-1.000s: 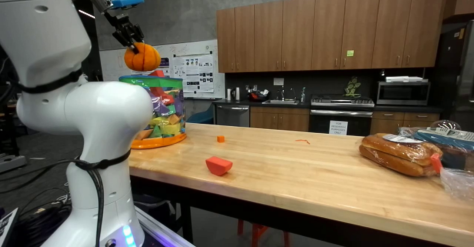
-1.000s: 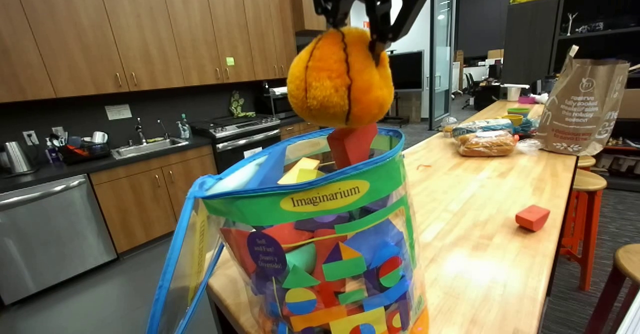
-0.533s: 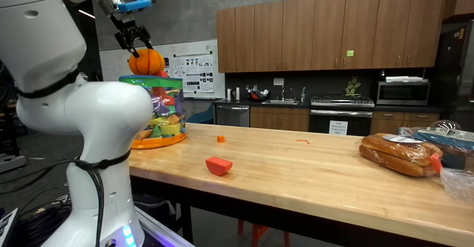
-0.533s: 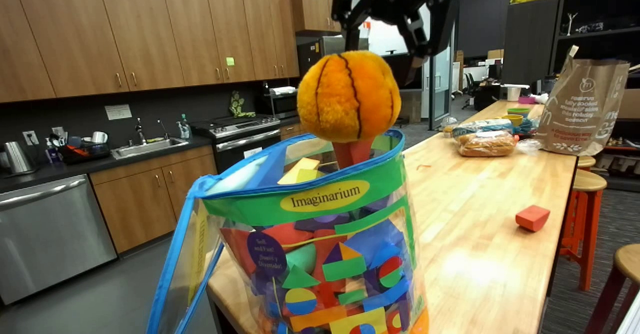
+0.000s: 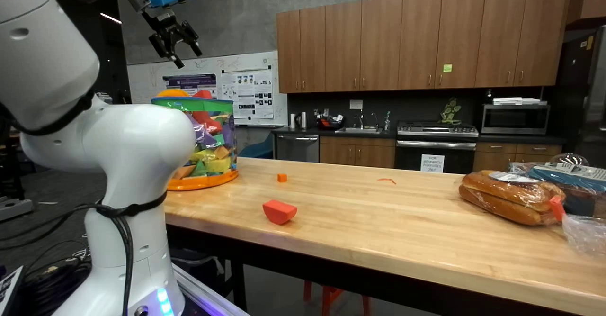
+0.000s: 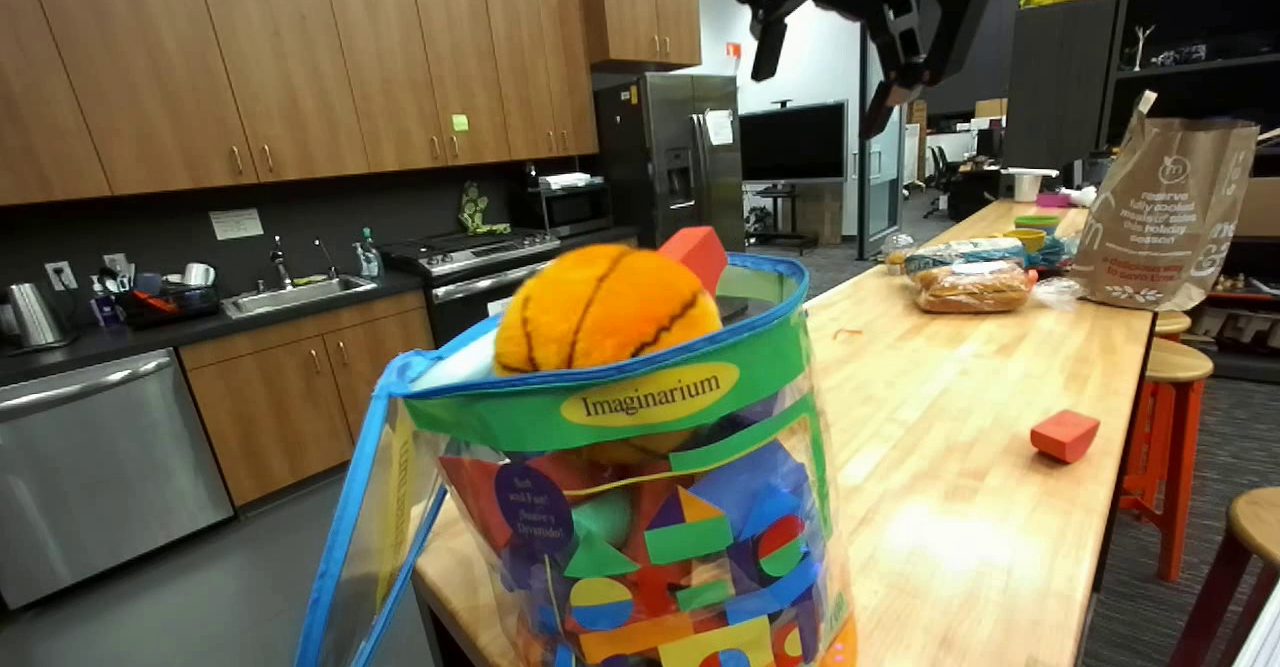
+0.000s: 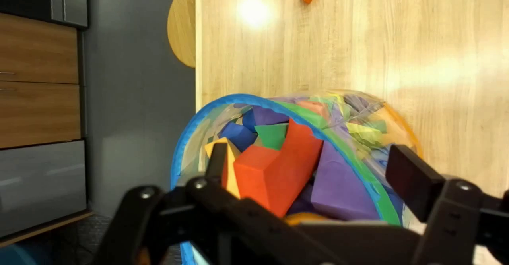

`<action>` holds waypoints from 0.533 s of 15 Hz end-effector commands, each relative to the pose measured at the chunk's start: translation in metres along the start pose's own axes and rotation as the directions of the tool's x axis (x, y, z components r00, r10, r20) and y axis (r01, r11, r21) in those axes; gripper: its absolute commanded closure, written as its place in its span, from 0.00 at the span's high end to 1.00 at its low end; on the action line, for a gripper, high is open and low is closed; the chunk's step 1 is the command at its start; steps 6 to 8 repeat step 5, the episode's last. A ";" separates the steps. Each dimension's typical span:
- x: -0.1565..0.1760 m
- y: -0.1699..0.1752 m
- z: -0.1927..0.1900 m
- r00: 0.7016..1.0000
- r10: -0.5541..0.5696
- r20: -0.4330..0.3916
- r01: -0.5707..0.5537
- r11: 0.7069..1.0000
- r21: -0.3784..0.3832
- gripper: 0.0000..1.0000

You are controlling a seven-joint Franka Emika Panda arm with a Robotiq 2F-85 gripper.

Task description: Put the plush basketball in the clear bag on the left.

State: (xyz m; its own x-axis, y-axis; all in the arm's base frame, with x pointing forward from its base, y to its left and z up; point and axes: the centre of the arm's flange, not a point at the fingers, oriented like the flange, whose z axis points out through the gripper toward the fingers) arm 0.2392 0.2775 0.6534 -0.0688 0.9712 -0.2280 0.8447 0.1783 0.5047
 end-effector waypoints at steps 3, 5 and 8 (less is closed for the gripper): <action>-0.001 -0.002 0.000 1.000 0.002 0.000 -0.002 1.000 -0.004 1.00; -0.001 -0.002 0.001 1.000 0.002 0.000 -0.002 1.000 -0.004 1.00; -0.001 -0.002 0.001 1.000 0.002 0.000 -0.002 1.000 -0.004 1.00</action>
